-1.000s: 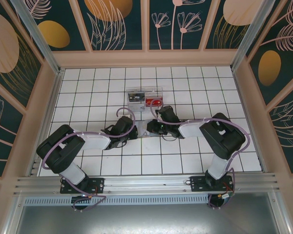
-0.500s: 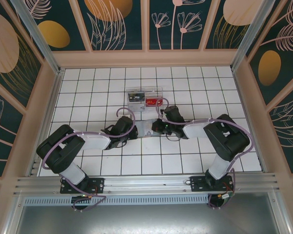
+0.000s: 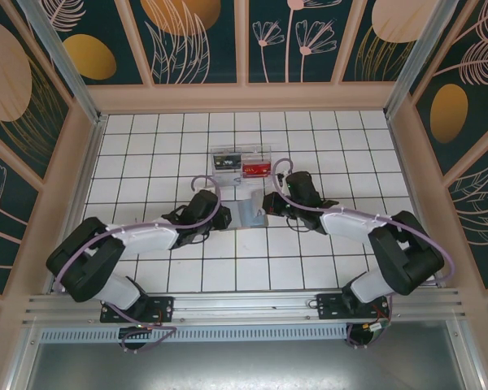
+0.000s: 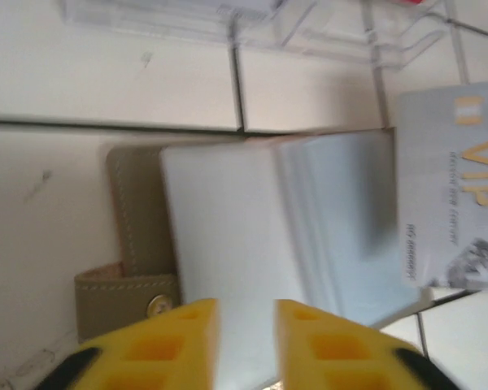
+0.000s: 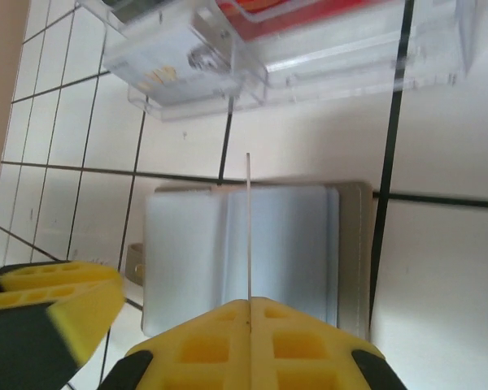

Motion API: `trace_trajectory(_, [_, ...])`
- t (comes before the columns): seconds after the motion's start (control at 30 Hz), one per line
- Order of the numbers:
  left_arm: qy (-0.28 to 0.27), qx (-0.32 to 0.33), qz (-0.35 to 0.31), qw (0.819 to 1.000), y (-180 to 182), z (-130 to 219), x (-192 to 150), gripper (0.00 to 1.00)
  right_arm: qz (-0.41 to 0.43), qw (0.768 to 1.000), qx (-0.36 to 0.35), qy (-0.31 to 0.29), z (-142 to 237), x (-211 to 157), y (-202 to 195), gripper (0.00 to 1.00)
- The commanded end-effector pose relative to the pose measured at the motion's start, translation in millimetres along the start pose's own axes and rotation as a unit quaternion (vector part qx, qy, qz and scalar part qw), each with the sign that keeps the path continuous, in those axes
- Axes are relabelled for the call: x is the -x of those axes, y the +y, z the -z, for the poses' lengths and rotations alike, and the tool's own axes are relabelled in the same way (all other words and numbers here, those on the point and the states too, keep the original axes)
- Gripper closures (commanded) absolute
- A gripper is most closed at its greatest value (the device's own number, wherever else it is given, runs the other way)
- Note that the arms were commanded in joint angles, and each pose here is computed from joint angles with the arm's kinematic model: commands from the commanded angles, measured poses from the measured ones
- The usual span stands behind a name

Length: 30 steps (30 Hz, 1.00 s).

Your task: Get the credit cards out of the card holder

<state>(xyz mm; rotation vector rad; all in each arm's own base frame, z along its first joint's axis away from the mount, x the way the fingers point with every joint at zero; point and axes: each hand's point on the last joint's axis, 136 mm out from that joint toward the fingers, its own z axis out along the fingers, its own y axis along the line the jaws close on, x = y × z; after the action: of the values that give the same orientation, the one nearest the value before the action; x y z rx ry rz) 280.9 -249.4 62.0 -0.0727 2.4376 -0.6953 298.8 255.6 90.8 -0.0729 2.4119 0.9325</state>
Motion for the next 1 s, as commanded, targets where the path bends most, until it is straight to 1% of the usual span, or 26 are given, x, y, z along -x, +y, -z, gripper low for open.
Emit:
trace_trajectory(0.0, [-0.034,-0.004,0.009,0.999,-6.9,21.5,20.0,0.49,0.072,0.996,-0.034,-0.045,14.1,28.3,10.5,1.00])
trace_trajectory(0.03, [-0.043,-0.005,0.013,0.999,-6.5,27.4,22.9,0.44,0.090,0.994,-0.042,-0.055,16.8,34.0,13.6,1.00])
trace_trajectory(0.1, [-0.064,-0.009,0.023,0.998,-4.4,41.1,27.2,0.33,0.133,0.986,-0.058,-0.080,21.9,46.9,22.8,1.00])
trace_trajectory(0.2, [-0.092,-0.017,0.036,0.995,0.2,60.3,31.4,0.08,0.204,0.971,-0.055,-0.113,28.0,61.5,45.2,1.00])
trace_trajectory(0.23, [-0.098,-0.021,0.037,0.994,1.2,65.4,31.5,0.02,0.227,0.964,-0.059,-0.127,29.9,67.9,51.3,1.00])
trace_trajectory(0.3, [-0.112,-0.030,0.042,0.992,3.4,76.7,31.6,0.01,0.285,0.945,-0.056,-0.150,31.6,76.8,66.8,1.00])
trace_trajectory(0.4, [-0.132,-0.035,0.052,0.989,10.6,92.6,31.0,0.02,0.363,0.916,-0.032,-0.169,31.6,82.2,86.7,1.00])
trace_trajectory(0.5, [-0.157,-0.037,0.062,0.985,20.4,109.5,31.0,0.02,0.431,0.886,-0.012,-0.172,27.8,83.5,101.8,1.00])
trace_trajectory(0.57, [-0.174,-0.038,0.070,0.982,27.4,120.1,30.6,0.01,0.466,0.868,-0.015,-0.171,23.7,85.8,107.9,1.00])
trace_trajectory(0.67, [-0.196,-0.047,0.079,0.976,34.5,134.7,29.5,0.02,0.524,0.838,-0.031,-0.149,10.9,83.1,110.9,1.00])
trace_trajectory(0.73, [-0.208,-0.056,0.084,0.973,38.1,141.4,28.1,0.02,0.568,0.812,-0.047,-0.125,-1.1,77.5,109.0,1.00])
trace_trajectory(0.9, [-0.219,-0.064,0.098,0.969,49.0,146.0,20.0,0.01,0.665,0.735,-0.109,-0.074,-30.8,67.9,98.2,1.00])
trace_trajectory(0.97, [-0.220,-0.065,0.099,0.968,50.7,147.6,18.8,0.02,0.688,0.714,-0.118,-0.057,-40.3,66.0,94.9,1.00])
